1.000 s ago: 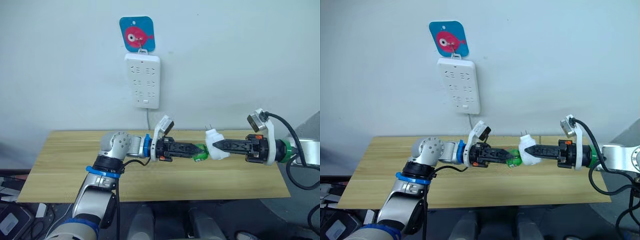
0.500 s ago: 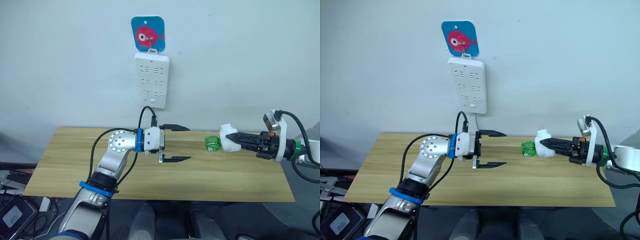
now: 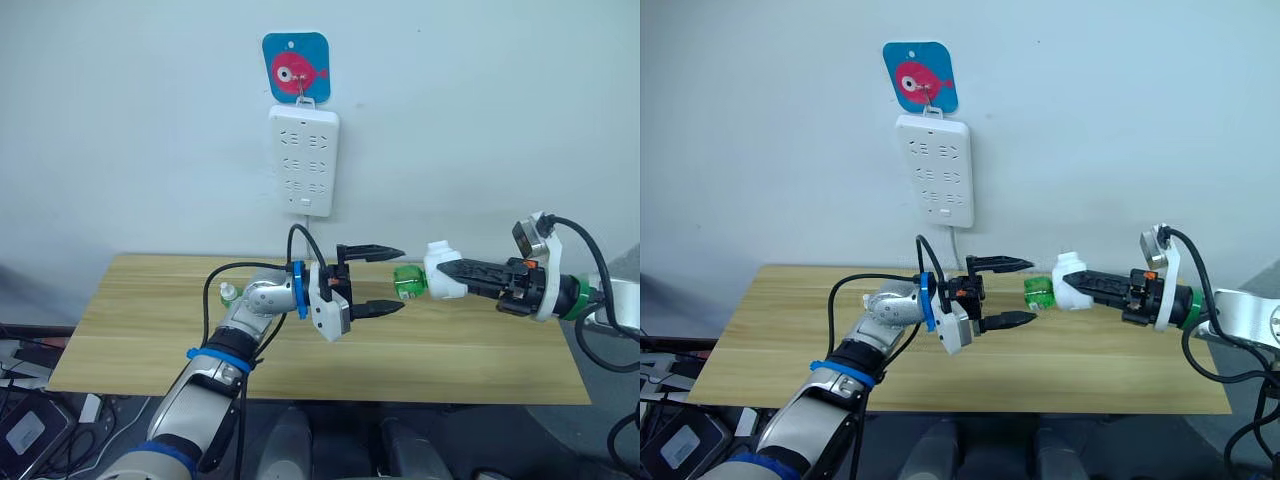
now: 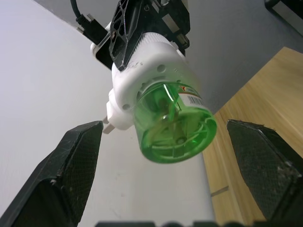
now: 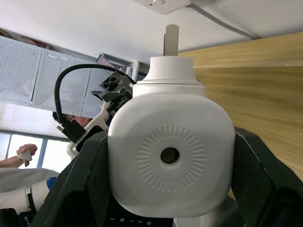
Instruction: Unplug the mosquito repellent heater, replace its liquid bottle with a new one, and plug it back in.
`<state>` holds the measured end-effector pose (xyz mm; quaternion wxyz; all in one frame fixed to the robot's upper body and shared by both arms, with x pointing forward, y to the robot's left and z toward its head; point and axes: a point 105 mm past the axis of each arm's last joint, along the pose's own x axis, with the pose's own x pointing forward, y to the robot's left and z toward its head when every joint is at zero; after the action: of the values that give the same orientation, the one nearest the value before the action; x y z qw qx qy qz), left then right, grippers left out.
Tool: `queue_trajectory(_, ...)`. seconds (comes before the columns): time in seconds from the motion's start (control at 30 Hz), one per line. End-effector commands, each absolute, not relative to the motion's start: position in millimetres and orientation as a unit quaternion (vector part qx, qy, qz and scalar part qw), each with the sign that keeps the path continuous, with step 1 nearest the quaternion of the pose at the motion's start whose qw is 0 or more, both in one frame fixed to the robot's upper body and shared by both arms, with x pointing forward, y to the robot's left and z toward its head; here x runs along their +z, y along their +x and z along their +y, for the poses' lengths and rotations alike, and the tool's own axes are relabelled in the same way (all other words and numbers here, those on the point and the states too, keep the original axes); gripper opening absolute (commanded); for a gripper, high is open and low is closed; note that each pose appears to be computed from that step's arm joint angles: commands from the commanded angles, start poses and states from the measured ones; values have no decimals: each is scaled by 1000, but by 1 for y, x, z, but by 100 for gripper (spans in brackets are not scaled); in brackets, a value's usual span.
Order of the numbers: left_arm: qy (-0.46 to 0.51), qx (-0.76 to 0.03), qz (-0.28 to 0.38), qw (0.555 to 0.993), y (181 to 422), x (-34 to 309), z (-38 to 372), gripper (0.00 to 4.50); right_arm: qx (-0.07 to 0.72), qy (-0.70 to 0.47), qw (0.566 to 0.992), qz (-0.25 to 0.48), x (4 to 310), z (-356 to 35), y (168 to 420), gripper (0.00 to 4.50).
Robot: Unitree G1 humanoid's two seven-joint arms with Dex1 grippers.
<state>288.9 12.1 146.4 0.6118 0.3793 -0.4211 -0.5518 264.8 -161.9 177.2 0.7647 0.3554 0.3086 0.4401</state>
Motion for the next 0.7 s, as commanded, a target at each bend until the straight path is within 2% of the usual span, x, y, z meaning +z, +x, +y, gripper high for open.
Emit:
queue_trajectory(0.03,373,-536,-454,606,287,158,5,449,469,348,761,282,195,-156,262,298)
queue_trajectory(0.17,373,-533,-455,608,288,157,3,449,476,349,758,277,196,-154,260,298)
queue_trajectory(0.27,372,-536,-453,608,287,155,1,393,482,350,755,275,197,-152,259,298)
queue_trajectory(0.43,361,-536,-444,620,287,152,-1,238,490,349,751,273,197,-149,256,298)
queue_trajectory(0.63,324,-539,-431,648,287,158,1,235,480,352,755,277,194,-152,256,298)
queue_trajectory(0.7,269,-570,-375,679,288,156,0,235,477,352,756,278,192,-153,256,298)
